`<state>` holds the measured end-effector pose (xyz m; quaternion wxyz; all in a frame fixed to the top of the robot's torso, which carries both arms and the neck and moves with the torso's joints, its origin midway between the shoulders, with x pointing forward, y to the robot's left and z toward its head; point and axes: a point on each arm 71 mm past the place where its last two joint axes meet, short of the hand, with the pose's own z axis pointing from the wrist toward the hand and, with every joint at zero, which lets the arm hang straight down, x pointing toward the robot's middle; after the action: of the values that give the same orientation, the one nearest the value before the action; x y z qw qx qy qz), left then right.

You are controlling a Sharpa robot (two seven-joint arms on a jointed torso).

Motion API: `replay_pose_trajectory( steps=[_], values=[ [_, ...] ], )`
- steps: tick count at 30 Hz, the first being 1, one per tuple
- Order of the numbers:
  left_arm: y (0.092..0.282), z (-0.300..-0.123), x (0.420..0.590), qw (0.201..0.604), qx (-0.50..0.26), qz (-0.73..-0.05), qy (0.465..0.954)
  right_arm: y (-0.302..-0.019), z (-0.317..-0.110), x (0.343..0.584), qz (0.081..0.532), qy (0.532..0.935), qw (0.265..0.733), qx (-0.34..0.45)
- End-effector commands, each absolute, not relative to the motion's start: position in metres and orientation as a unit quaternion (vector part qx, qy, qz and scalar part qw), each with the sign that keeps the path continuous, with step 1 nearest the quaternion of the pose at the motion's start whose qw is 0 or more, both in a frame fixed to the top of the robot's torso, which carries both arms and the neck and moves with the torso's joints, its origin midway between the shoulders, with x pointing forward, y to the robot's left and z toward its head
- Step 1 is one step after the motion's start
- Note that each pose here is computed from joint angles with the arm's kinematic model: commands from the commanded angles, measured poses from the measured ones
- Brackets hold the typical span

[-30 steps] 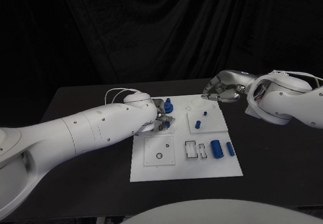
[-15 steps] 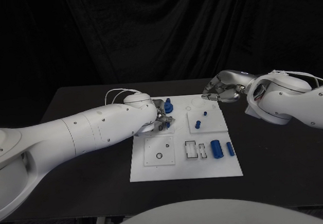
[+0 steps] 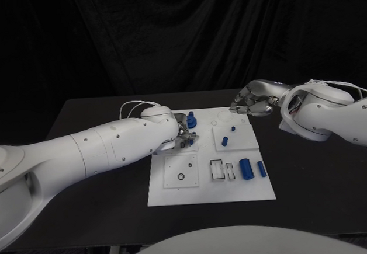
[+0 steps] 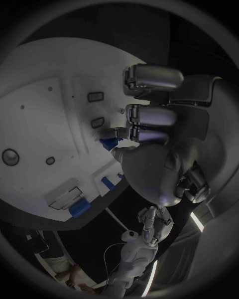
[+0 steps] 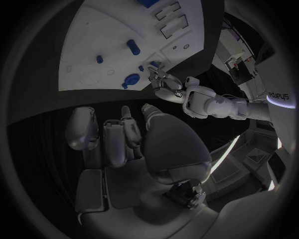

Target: Assemble the parts on the task board

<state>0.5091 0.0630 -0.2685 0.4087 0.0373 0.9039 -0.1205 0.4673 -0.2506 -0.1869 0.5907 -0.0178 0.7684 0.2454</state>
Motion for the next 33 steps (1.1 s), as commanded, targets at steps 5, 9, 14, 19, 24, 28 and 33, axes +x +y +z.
replay_pose_trajectory(
  steps=[5, 9, 14, 19, 24, 28, 33],
  values=[
    [0.0607, -0.2702, 0.5067, 0.400, 0.045, -0.125, 0.907, -0.2519, -0.1887, 0.4674, 0.236, 0.773, 0.589, -0.016],
    [0.0600, -0.2705, 0.5064, 0.399, 0.047, -0.125, 0.907, -0.2519, -0.1889, 0.4676, 0.236, 0.773, 0.588, -0.016],
    [0.0589, -0.2711, 0.5059, 0.396, 0.049, -0.124, 0.908, -0.2512, -0.1890, 0.4678, 0.236, 0.773, 0.588, -0.016],
    [0.0594, -0.2716, 0.5057, 0.395, 0.049, -0.123, 0.909, -0.2510, -0.1890, 0.4680, 0.236, 0.773, 0.589, -0.016],
    [0.0606, -0.2720, 0.5058, 0.395, 0.048, -0.122, 0.909, -0.2515, -0.1891, 0.4682, 0.236, 0.773, 0.589, -0.015],
    [0.0619, -0.2721, 0.5060, 0.396, 0.046, -0.122, 0.909, -0.2518, -0.1892, 0.4683, 0.235, 0.773, 0.589, -0.015],
    [0.0636, -0.2720, 0.5060, 0.398, 0.044, -0.123, 0.908, -0.2524, -0.1895, 0.4683, 0.234, 0.774, 0.589, -0.015]
  ],
)
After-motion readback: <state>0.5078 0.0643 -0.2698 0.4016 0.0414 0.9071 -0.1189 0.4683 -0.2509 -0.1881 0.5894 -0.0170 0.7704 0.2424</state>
